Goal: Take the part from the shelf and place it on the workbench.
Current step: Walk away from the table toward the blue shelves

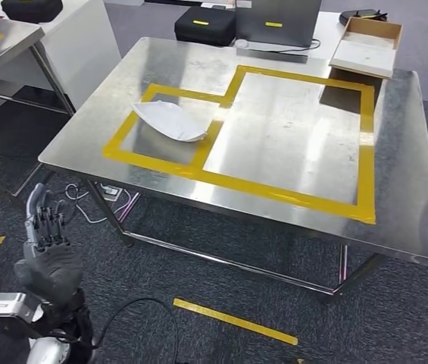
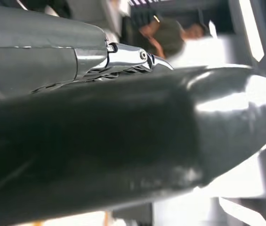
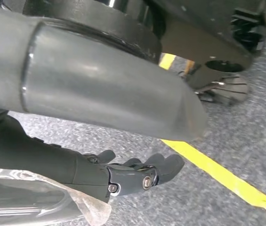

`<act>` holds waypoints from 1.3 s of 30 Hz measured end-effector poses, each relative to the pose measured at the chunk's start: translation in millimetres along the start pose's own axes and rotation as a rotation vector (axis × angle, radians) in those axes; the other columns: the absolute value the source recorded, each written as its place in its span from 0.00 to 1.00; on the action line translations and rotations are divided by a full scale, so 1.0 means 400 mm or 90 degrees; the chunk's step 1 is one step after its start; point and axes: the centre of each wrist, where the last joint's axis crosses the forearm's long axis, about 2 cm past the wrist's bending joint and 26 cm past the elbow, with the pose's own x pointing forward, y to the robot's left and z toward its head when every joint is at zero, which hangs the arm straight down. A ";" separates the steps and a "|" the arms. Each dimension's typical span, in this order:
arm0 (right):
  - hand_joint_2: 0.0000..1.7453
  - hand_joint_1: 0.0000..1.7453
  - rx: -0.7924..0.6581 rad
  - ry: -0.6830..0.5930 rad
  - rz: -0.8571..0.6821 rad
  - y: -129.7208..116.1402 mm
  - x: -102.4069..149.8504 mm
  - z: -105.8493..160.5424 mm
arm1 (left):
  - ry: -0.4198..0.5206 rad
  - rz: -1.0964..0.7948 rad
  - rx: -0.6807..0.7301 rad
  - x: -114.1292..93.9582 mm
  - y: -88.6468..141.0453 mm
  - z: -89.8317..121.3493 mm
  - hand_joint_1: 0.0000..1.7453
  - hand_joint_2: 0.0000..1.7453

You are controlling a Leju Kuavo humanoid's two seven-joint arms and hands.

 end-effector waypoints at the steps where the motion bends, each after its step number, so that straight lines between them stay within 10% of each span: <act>1: 0.00 0.00 0.000 0.003 0.000 0.001 -0.002 0.000 | 0.009 -0.009 0.010 0.000 0.018 0.012 0.00 0.00; 22: 0.00 0.00 0.001 0.012 -0.021 0.006 -0.006 0.000 | 0.230 -0.144 0.023 -0.046 0.121 0.176 0.00 0.00; 27: 0.00 0.00 -0.023 -0.009 0.001 0.009 -0.018 0.000 | 0.331 -0.317 0.054 -0.112 0.188 0.282 0.00 0.00; 39: 0.00 0.00 -0.009 -0.019 0.046 0.011 -0.027 0.000 | 0.799 -0.474 0.099 -0.209 0.218 0.619 0.00 0.00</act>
